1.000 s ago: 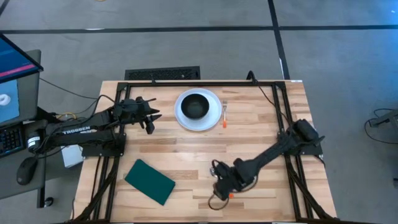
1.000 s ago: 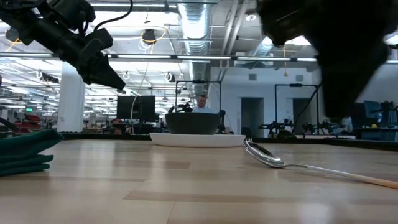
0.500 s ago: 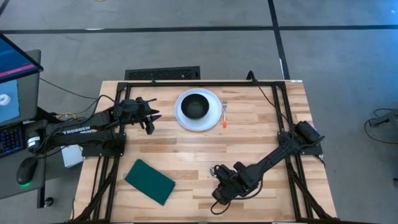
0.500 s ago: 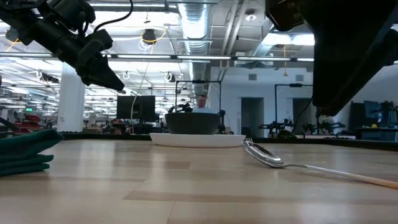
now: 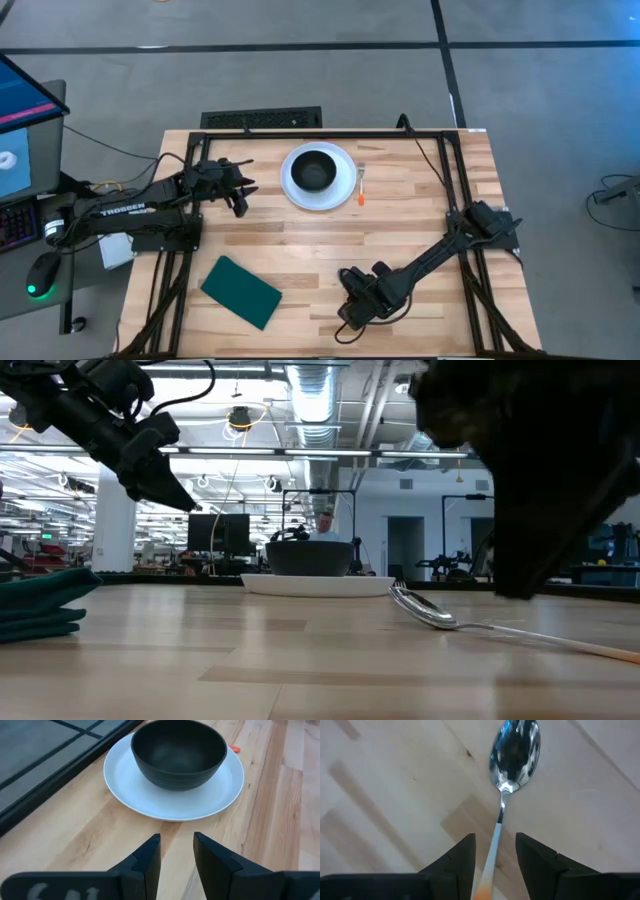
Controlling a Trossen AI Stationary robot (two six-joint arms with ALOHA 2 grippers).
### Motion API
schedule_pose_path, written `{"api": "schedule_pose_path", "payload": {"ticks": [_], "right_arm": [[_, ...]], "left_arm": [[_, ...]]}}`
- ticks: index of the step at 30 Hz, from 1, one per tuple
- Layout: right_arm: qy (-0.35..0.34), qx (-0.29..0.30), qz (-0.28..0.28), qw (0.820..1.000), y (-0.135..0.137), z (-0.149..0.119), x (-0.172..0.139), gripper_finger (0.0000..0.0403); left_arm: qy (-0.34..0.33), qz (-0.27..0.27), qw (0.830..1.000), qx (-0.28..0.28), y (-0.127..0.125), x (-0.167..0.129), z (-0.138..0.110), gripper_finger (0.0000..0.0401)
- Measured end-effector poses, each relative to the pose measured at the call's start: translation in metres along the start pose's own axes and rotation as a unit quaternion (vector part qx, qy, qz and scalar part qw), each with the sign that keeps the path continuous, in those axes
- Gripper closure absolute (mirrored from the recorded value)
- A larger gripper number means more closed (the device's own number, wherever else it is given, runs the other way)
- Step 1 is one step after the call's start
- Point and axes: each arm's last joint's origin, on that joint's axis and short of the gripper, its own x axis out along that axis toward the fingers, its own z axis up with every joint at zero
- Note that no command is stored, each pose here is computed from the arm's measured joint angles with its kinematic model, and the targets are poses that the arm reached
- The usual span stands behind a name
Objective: Set table place
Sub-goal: Place the fork into the black bowl
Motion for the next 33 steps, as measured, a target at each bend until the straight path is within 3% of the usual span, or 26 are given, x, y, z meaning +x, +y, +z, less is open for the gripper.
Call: {"api": "schedule_pose_path", "payload": {"ticks": [13,23,33], "right_arm": [[0.018,0.0,-0.027,0.999,-0.001,0.004,0.03,0.0244],[0.02,0.013,-0.032,0.999,-0.002,0.004,0.032,0.0329],[0.018,0.013,-0.031,0.999,-0.002,0.005,0.032,0.0386]], "left_arm": [[0.01,0.001,1.0,0.0,0.0,0.0,-0.002,0.0296],[0.01,0.001,1.0,0.0,0.0,0.0,-0.002,0.0296],[0.01,0.001,1.0,0.0,0.0,0.0,-0.002,0.0296]]}}
